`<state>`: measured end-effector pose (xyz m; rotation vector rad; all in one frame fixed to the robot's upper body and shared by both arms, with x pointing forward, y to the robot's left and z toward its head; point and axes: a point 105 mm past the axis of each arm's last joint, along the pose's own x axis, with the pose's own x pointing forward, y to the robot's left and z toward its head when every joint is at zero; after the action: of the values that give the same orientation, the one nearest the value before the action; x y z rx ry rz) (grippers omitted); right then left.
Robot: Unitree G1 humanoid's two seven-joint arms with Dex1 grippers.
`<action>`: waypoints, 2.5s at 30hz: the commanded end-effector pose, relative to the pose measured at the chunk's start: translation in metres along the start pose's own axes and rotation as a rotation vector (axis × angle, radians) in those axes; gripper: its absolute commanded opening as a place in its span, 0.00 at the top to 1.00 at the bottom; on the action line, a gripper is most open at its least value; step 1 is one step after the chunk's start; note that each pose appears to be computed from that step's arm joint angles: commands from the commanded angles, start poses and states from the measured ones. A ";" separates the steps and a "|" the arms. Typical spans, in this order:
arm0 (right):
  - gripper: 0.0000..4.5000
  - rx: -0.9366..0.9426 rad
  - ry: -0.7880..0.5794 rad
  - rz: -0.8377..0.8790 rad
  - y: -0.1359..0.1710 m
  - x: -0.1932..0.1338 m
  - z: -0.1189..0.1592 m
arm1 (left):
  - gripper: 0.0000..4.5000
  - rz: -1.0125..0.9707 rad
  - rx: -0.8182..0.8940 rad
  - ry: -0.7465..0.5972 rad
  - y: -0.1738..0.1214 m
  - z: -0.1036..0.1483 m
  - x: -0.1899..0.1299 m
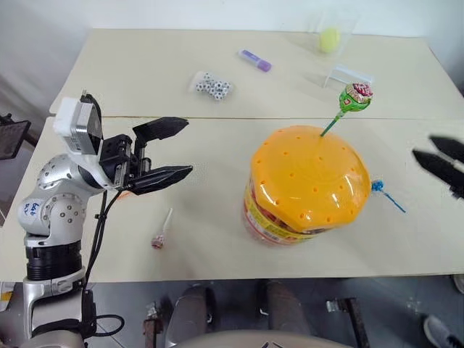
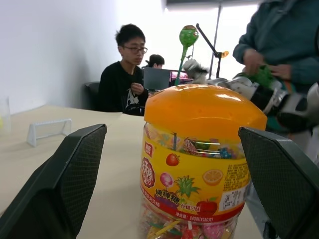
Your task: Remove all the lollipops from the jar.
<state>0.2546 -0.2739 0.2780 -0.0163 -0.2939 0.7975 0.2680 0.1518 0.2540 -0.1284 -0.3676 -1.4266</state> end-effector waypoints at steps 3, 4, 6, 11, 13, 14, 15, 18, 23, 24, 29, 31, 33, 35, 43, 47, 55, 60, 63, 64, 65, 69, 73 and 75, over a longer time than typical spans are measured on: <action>0.33 0.070 -0.063 0.285 0.063 0.043 0.025 | 0.00 -0.010 0.003 -0.056 0.000 0.011 0.003; 0.33 0.076 -0.018 0.319 0.069 0.047 0.019 | 0.00 -0.018 0.003 -0.059 -0.001 0.012 0.005; 0.33 0.073 0.033 0.354 0.074 0.055 0.011 | 0.00 -0.025 0.003 -0.067 -0.001 0.013 0.007; 0.33 0.082 0.109 0.450 0.086 0.075 -0.001 | 0.00 -0.035 0.005 -0.074 -0.004 0.013 0.009; 0.33 0.089 0.112 0.460 0.087 0.082 -0.003 | 0.00 -0.037 0.007 -0.078 -0.006 0.013 0.011; 0.33 0.092 0.106 0.474 0.089 0.084 -0.002 | 0.00 -0.035 0.009 -0.083 -0.006 0.014 0.011; 0.33 0.092 0.104 0.480 0.089 0.086 -0.002 | 0.00 -0.033 0.009 -0.087 -0.007 0.014 0.011; 0.47 0.099 0.086 0.507 0.091 0.089 0.001 | 0.00 -0.024 0.011 -0.089 -0.009 0.013 0.010; 0.84 0.088 0.062 0.510 0.085 0.094 0.002 | 0.00 -0.016 0.021 -0.085 -0.010 0.013 0.009; 0.92 0.084 0.058 0.513 0.085 0.094 0.003 | 0.00 -0.015 0.021 -0.087 -0.010 0.013 0.009; 0.99 0.140 -0.064 0.450 0.068 0.094 0.021 | 0.00 -0.039 0.031 -0.104 -0.012 0.013 0.015; 0.99 0.206 -0.140 0.401 0.055 0.087 0.036 | 0.00 -0.074 0.026 -0.100 -0.016 0.010 0.020; 0.99 0.241 -0.169 0.352 0.043 0.078 0.047 | 0.00 -0.106 0.013 -0.093 -0.021 0.006 0.023; 0.99 0.220 -0.137 0.234 0.021 0.064 0.049 | 0.00 -0.134 0.011 -0.078 -0.024 0.004 0.025; 0.99 0.031 0.520 -0.343 -0.075 -0.042 -0.049 | 0.00 -0.176 0.064 0.060 -0.028 -0.003 0.022; 0.99 0.021 0.696 -0.480 -0.092 -0.076 -0.086 | 0.00 -0.178 0.086 0.117 -0.029 -0.008 0.015; 0.94 0.007 0.879 -0.582 -0.101 -0.106 -0.153 | 0.00 -0.085 0.138 0.155 -0.024 -0.012 0.008; 0.63 -0.022 0.769 -0.481 -0.094 -0.088 -0.138 | 0.00 0.060 0.189 0.221 -0.007 -0.016 -0.005; 0.41 -0.121 0.598 -0.268 -0.074 -0.057 -0.108 | 0.00 0.171 0.191 0.279 0.005 -0.024 -0.019; 0.33 -0.149 0.531 -0.206 -0.066 -0.047 -0.097 | 0.00 0.199 0.197 0.288 0.008 -0.025 -0.023; 0.25 -0.183 0.451 -0.124 -0.056 -0.034 -0.084 | 0.00 0.234 0.197 0.298 0.011 -0.027 -0.028; 0.01 -0.330 0.169 0.077 -0.027 0.001 -0.045 | 0.00 0.352 0.220 0.310 0.024 -0.029 -0.048; 0.01 -0.276 0.243 0.322 0.001 0.022 -0.062 | 0.00 0.502 0.232 0.356 0.034 -0.035 -0.073; 0.01 -0.292 0.240 0.358 0.005 0.028 -0.067 | 0.00 0.532 0.223 0.347 0.035 -0.036 -0.077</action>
<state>0.2894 -0.2492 0.2159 -0.4152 -0.1516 1.0563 0.3022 0.2134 0.1902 0.1701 -0.1382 -0.8870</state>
